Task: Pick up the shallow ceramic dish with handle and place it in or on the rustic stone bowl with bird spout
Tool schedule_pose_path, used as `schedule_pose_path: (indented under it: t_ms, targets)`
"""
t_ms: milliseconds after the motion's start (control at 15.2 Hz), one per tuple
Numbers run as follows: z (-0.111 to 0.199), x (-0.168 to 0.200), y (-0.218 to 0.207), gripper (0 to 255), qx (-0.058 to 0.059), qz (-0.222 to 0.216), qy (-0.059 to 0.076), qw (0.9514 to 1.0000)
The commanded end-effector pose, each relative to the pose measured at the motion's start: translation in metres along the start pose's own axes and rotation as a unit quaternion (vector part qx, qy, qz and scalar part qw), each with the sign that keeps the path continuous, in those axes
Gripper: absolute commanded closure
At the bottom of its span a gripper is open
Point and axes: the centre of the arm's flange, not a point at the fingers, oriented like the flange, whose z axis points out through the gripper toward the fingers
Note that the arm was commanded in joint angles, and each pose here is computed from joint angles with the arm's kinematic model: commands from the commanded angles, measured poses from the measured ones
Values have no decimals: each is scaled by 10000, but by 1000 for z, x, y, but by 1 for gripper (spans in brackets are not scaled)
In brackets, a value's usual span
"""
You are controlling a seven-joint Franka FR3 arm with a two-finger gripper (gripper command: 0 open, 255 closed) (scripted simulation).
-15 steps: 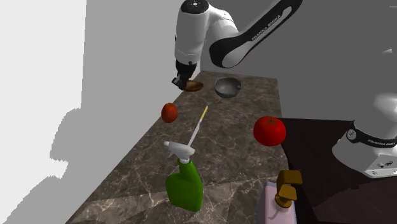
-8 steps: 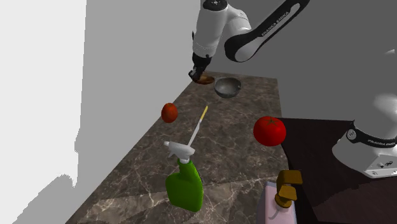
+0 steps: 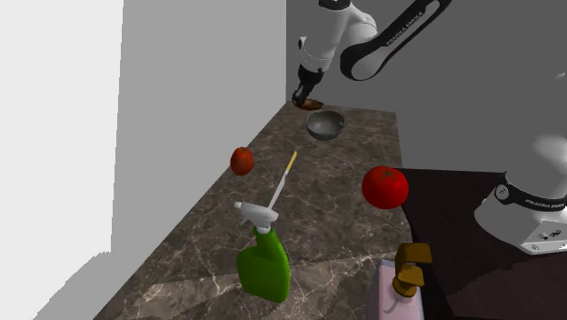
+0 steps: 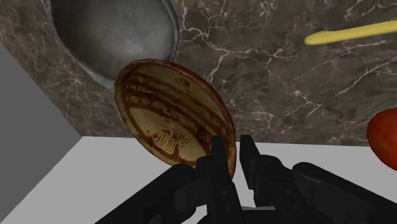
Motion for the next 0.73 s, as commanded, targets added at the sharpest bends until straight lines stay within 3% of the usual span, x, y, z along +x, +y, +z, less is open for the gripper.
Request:
schedule_pose_path:
  t_ms: [0, 528, 660]
  targets:
    - [6, -3, 27, 255, 2, -5, 5, 10000]
    - [29, -24, 134, 255, 2, -5, 5, 10000]
    - [38, -28, 131, 255, 2, -5, 5, 10000]
